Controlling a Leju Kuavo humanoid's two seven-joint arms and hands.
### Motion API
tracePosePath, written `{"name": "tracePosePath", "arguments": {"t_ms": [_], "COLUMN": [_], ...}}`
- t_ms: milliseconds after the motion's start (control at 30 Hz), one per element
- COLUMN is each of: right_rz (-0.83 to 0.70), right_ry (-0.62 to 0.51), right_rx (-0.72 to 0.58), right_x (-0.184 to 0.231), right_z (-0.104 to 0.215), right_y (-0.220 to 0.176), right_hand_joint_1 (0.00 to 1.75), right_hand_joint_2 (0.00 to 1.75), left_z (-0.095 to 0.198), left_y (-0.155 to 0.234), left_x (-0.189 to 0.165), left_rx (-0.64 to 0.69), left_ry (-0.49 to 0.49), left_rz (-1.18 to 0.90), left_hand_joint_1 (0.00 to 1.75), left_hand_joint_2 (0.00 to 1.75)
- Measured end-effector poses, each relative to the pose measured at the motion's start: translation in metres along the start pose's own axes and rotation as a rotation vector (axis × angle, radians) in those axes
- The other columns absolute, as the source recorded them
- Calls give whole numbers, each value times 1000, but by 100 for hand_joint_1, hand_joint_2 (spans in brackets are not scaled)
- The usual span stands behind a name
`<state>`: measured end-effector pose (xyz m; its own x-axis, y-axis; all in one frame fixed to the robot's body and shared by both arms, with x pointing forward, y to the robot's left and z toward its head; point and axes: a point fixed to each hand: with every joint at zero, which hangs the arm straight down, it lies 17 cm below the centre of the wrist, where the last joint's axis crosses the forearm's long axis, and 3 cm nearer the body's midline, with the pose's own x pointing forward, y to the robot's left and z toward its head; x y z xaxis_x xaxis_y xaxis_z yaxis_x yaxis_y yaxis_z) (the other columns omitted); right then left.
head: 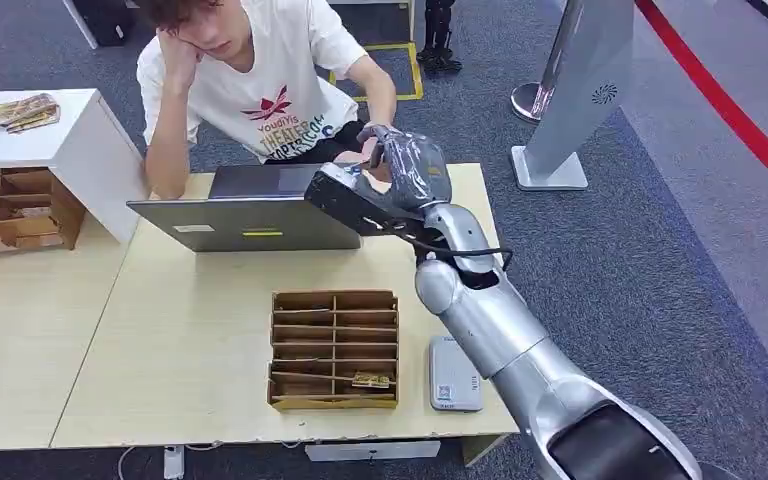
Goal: Pass the card to the sensor for recognition and then transmit it.
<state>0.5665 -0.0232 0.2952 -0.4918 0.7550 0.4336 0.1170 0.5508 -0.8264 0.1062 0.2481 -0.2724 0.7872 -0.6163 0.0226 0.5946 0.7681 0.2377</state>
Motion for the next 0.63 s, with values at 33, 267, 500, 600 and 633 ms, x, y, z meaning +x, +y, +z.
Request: {"name": "tracePosePath", "arguments": {"t_ms": [33,267,500,600,633], "right_rz": [-1,-104,-441,-714,-826], "right_ry": [0,-46,-129,-198,-226], "right_rx": [2,41,106,152,185], "right_x": [0,16,57,87,97], "right_z": [0,10,41,66,75], "right_y": [1,16,31,28,27], "right_hand_joint_1": [0,0,0,0,0], "right_hand_joint_2": [0,0,0,0,0], "left_z": [0,0,-1,-1,-1], "left_y": [0,-1,-6,-10,-10], "left_x": [0,-2,-7,-12,-14], "left_rx": [0,1,0,0,0], "left_ry": [0,3,2,0,0], "left_rz": [0,10,43,62,70], "left_hand_joint_1": [0,0,0,0,0], "left_hand_joint_2": [175,175,175,175,175]}}
